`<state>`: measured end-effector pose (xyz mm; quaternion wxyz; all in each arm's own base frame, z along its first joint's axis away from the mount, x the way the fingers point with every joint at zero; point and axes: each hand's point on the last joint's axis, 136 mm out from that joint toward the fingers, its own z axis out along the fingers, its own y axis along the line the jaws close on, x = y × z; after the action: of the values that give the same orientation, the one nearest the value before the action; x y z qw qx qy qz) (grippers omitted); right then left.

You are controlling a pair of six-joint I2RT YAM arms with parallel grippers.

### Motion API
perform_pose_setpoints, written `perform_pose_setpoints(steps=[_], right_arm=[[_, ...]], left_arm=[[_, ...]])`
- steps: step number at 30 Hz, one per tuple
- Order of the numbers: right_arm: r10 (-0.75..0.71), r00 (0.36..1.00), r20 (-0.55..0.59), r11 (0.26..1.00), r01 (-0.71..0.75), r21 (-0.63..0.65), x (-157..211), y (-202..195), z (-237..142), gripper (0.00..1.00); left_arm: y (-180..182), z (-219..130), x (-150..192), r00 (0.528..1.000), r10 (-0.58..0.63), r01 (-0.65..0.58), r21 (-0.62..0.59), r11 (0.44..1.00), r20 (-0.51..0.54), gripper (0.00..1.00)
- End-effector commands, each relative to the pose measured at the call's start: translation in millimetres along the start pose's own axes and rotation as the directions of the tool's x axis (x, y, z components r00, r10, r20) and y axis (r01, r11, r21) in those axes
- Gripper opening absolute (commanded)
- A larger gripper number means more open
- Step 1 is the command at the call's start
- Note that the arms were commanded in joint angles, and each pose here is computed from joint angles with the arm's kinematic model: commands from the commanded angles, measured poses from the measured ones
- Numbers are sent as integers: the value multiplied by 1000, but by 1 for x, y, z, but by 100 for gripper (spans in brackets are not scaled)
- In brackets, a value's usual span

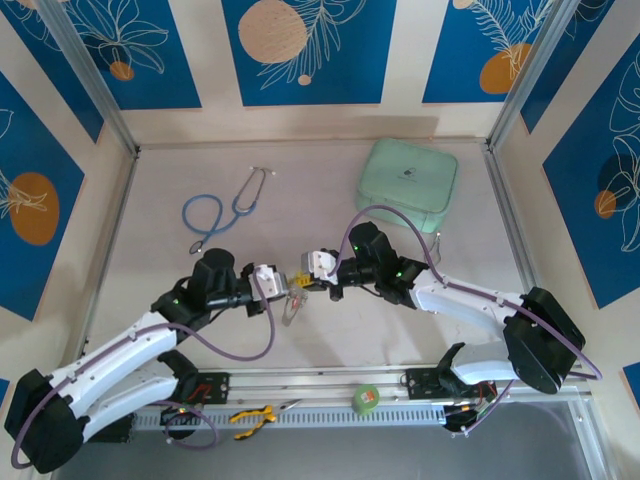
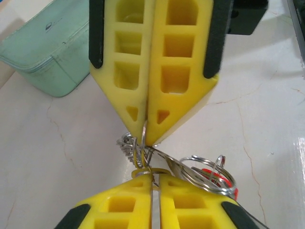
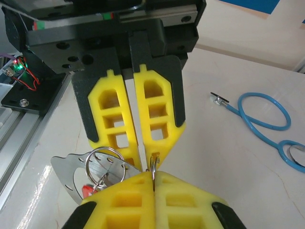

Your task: Put the keys on the keyring

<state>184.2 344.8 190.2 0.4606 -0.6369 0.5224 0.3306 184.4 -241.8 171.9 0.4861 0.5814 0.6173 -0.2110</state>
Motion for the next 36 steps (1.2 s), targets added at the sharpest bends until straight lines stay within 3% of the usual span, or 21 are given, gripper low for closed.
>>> perform_pose_setpoints(steps=[1,6,26,32,36], right_arm=[[-24,1000,11,1000,24,1,-2,1,0,0],[-41,999,-7,999,41,-13,0,4,1,0],[-68,998,-15,997,67,-27,-5,8,8,0],[-75,997,-24,997,74,-30,-4,10,10,0],[-80,996,-28,996,79,-31,-5,10,10,0]], left_arm=[[-3,-11,-1,999,35,-35,-9,999,-25,15],[1,-21,-8,998,57,-58,-28,998,-33,21],[-1,-6,-28,999,33,-35,57,998,39,28],[-2,-6,-31,998,32,-35,70,997,48,26],[-2,-6,-32,998,33,-37,71,997,53,19]])
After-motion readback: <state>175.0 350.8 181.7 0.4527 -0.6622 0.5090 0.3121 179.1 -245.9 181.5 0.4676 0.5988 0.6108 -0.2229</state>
